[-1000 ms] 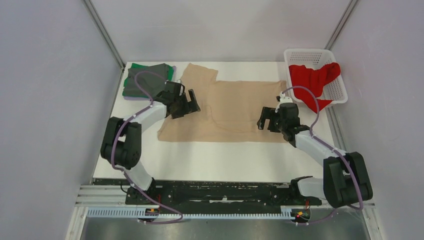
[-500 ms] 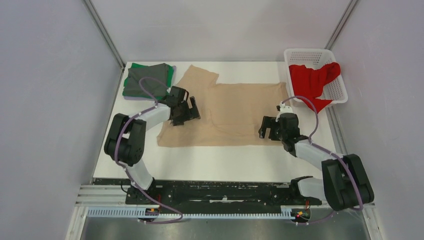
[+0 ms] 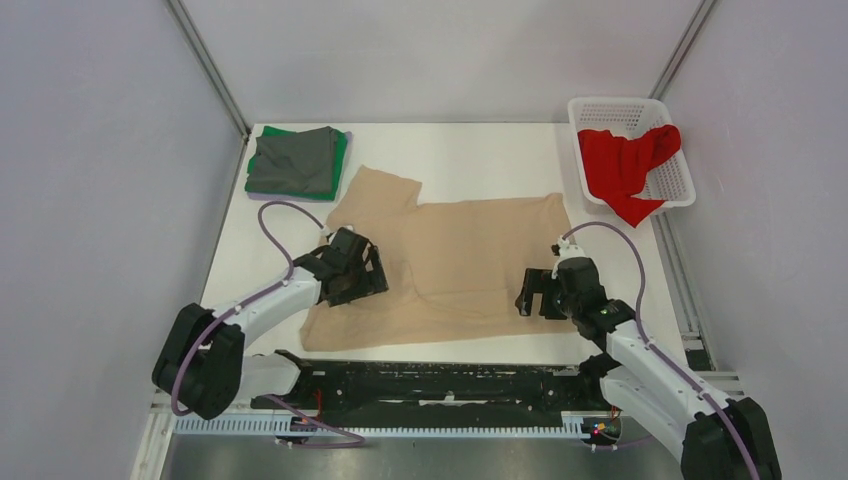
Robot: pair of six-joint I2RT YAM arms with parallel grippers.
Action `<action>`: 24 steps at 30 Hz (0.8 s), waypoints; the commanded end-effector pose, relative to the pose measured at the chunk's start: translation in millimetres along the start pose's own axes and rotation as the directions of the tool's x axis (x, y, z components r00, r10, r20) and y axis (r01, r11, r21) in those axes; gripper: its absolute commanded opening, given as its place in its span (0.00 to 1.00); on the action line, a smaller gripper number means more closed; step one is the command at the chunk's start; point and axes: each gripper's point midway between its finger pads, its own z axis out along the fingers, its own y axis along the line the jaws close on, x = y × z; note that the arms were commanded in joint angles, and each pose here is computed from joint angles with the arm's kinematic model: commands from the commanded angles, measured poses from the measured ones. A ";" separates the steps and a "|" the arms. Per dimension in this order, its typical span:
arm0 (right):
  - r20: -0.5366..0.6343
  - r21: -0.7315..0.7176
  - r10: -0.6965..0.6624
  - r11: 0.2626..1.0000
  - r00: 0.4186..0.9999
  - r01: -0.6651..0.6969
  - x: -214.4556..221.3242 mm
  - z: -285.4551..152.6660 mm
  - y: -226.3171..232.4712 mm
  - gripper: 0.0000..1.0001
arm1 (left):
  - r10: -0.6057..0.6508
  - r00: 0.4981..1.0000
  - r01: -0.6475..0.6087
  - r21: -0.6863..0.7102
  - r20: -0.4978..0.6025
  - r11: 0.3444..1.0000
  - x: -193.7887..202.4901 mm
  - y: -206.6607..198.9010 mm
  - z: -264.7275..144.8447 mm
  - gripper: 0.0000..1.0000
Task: Fold and stack the t-shirts
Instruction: Fold the flattened tshirt in 1/3 of the way
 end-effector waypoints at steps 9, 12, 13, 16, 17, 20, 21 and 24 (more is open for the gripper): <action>-0.357 0.068 0.009 0.998 0.934 0.017 89.4 -53.2 -9.0 0.98 | -0.028 0.998 0.034 -0.112 0.051 0.993 2.1 31.9 -8.7 1.00; -0.307 0.037 -0.006 0.999 0.952 0.018 75.6 -52.3 -1.8 0.98 | -0.031 0.999 0.036 -0.130 0.036 0.991 10.4 39.6 -10.0 1.00; -0.293 0.000 -0.015 1.000 0.956 0.016 71.8 -51.6 5.1 0.98 | -0.035 0.998 0.040 -0.133 0.043 0.990 10.9 41.8 -10.5 1.00; -0.156 -0.043 -0.029 0.999 0.987 0.022 39.4 -50.3 16.8 0.98 | -0.021 0.997 0.028 -0.103 0.068 0.994 5.2 36.9 -16.4 1.00; -0.090 -0.039 -0.027 0.999 0.996 0.024 23.4 -52.1 18.6 0.98 | -0.019 0.997 0.025 -0.086 0.080 0.996 0.6 32.9 -19.6 1.00; 0.151 0.003 -0.009 1.000 0.989 0.008 -36.3 -66.9 20.0 0.98 | -0.022 0.992 0.025 -0.020 0.125 1.000 -15.9 16.2 -33.3 1.00; 0.224 0.007 -0.002 1.000 0.974 0.000 -54.7 -73.3 21.5 0.98 | -0.026 0.990 0.026 -0.002 0.139 1.000 -20.4 11.9 -38.6 1.00; 0.402 0.042 0.025 0.998 0.915 -0.046 -95.1 -91.7 16.6 0.98 | -0.032 0.979 0.022 0.051 0.201 0.998 -40.8 -2.4 -57.1 1.00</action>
